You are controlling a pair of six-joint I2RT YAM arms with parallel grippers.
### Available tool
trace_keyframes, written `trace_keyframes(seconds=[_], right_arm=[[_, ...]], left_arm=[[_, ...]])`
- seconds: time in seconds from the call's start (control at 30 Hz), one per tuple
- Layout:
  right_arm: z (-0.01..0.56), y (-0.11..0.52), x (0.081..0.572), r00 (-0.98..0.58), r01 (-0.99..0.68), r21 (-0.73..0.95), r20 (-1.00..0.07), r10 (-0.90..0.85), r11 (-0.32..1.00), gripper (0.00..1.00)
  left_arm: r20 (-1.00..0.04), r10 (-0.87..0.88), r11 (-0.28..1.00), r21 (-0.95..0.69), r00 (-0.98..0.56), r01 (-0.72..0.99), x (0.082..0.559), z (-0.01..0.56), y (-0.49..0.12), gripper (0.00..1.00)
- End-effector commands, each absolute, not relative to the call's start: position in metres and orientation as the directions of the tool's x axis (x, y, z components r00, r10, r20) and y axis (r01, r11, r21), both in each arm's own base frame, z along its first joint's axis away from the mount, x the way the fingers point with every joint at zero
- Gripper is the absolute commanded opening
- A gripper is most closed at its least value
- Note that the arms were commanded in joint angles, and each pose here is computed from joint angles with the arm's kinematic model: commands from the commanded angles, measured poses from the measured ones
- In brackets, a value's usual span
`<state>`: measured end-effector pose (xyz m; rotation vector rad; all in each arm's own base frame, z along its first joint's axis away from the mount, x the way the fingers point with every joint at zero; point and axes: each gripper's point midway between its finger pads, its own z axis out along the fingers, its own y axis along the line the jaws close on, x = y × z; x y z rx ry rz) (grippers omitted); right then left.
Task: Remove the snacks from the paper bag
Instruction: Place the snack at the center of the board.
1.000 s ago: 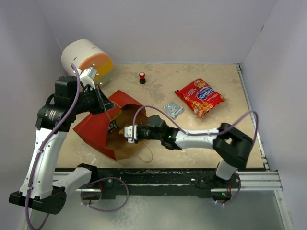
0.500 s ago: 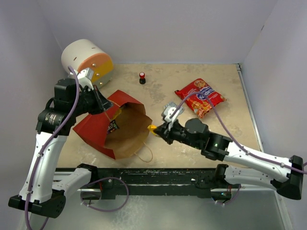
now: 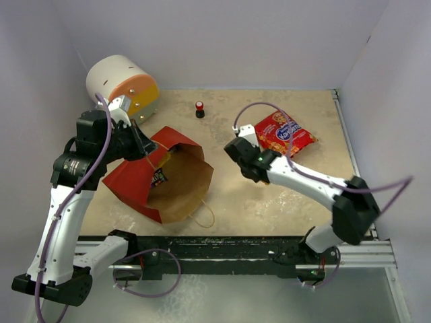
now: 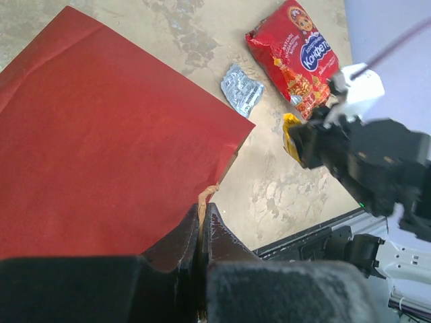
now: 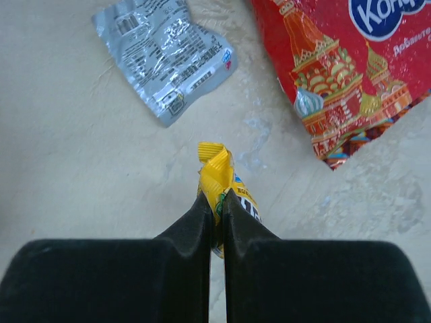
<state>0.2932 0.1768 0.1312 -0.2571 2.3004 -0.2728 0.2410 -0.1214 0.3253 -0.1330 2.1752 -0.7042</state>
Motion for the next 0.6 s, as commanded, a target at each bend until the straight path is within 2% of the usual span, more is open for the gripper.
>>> trace_keyframes(seconds=[0.0, 0.23, 0.43, 0.5, 0.57], right_arm=[[0.141, 0.161, 0.32, -0.676, -0.07, -0.488, -0.618, -0.401, 0.87, 0.0], [0.114, 0.145, 0.347, -0.719, -0.08, -0.635, -0.498, -0.486, 0.769, 0.0], [0.084, 0.165, 0.361, -0.731, -0.157, -0.591, -0.47, -0.495, 0.791, 0.07], [0.08, 0.177, 0.363, -0.733, -0.189, -0.555, -0.468, -0.493, 0.81, 0.21], [0.09, 0.182, 0.366, -0.729, -0.187, -0.532, -0.488, -0.479, 0.826, 0.51]], left_arm=[[-0.724, -0.327, 0.835, -0.522, -0.608, 0.172, 0.244, 0.341, -0.121, 0.0], [-0.732, -0.323, 0.844, -0.509, -0.6, 0.167, 0.24, 0.343, -0.117, 0.0], [-0.732, -0.319, 0.843, -0.509, -0.602, 0.172, 0.238, 0.347, -0.117, 0.0], [-0.729, -0.32, 0.84, -0.513, -0.605, 0.175, 0.237, 0.347, -0.118, 0.0], [-0.725, -0.322, 0.839, -0.517, -0.609, 0.171, 0.236, 0.346, -0.118, 0.0]])
